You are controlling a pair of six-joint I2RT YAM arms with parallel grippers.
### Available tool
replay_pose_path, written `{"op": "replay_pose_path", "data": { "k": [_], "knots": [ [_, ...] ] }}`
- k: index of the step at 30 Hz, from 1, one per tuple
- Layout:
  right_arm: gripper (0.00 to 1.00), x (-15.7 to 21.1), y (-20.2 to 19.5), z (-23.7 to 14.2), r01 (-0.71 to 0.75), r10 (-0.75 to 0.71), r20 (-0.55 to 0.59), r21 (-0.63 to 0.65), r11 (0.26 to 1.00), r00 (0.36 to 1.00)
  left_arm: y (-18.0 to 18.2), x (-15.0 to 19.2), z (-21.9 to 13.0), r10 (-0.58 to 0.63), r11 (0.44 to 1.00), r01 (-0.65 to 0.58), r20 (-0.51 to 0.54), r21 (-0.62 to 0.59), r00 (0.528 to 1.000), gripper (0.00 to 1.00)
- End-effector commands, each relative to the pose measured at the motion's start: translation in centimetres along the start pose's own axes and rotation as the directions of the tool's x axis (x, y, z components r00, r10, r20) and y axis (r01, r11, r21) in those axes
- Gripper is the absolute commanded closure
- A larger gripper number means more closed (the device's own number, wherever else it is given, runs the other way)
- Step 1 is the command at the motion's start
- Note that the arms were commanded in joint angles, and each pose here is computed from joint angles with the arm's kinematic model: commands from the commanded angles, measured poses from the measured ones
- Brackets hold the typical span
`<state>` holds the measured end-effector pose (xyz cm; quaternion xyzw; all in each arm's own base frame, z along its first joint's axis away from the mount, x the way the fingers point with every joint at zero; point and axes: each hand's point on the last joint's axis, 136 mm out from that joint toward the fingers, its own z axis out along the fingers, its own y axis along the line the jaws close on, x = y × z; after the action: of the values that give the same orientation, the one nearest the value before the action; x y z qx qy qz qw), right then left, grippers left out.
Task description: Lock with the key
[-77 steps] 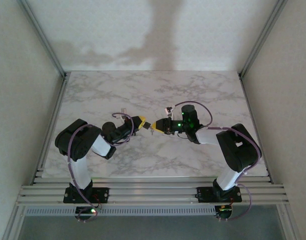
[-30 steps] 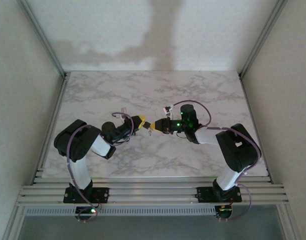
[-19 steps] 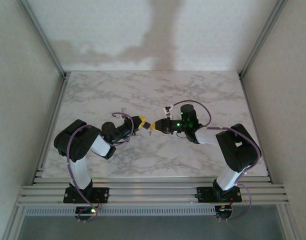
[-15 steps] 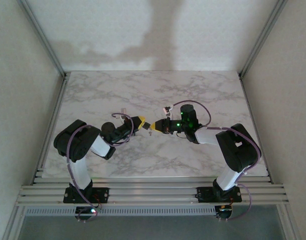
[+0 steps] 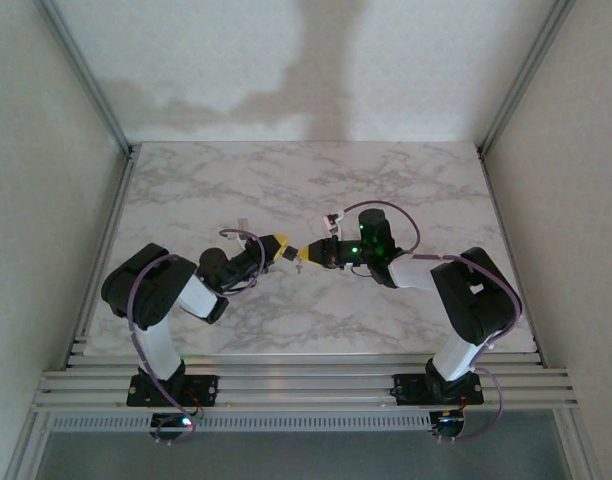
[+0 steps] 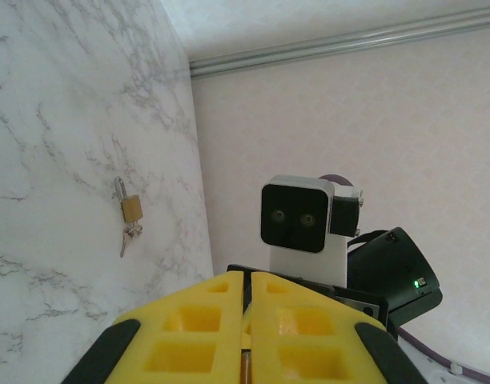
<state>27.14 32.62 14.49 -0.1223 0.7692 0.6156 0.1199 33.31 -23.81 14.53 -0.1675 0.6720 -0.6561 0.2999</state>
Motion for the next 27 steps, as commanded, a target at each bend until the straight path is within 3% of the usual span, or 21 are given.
{"op": "replay_pose_path", "data": {
  "k": [1, 27],
  "knots": [
    [1.00, -0.1, 0.4, 0.4, 0.003, -0.003, -0.019, -0.019, 1.000, 1.000, -7.4, -1.9, -1.5, 0.153, 0.951, -0.183, 0.134, 0.251, 0.979, 1.00],
    [1.00, 0.6, 0.4, 1.1, -0.001, 0.000, -0.066, -0.019, 1.000, 0.998, -8.3, -3.6, -3.7, 0.173, 0.945, -0.229, 0.236, 0.235, 0.956, 1.00]
  ]
}}
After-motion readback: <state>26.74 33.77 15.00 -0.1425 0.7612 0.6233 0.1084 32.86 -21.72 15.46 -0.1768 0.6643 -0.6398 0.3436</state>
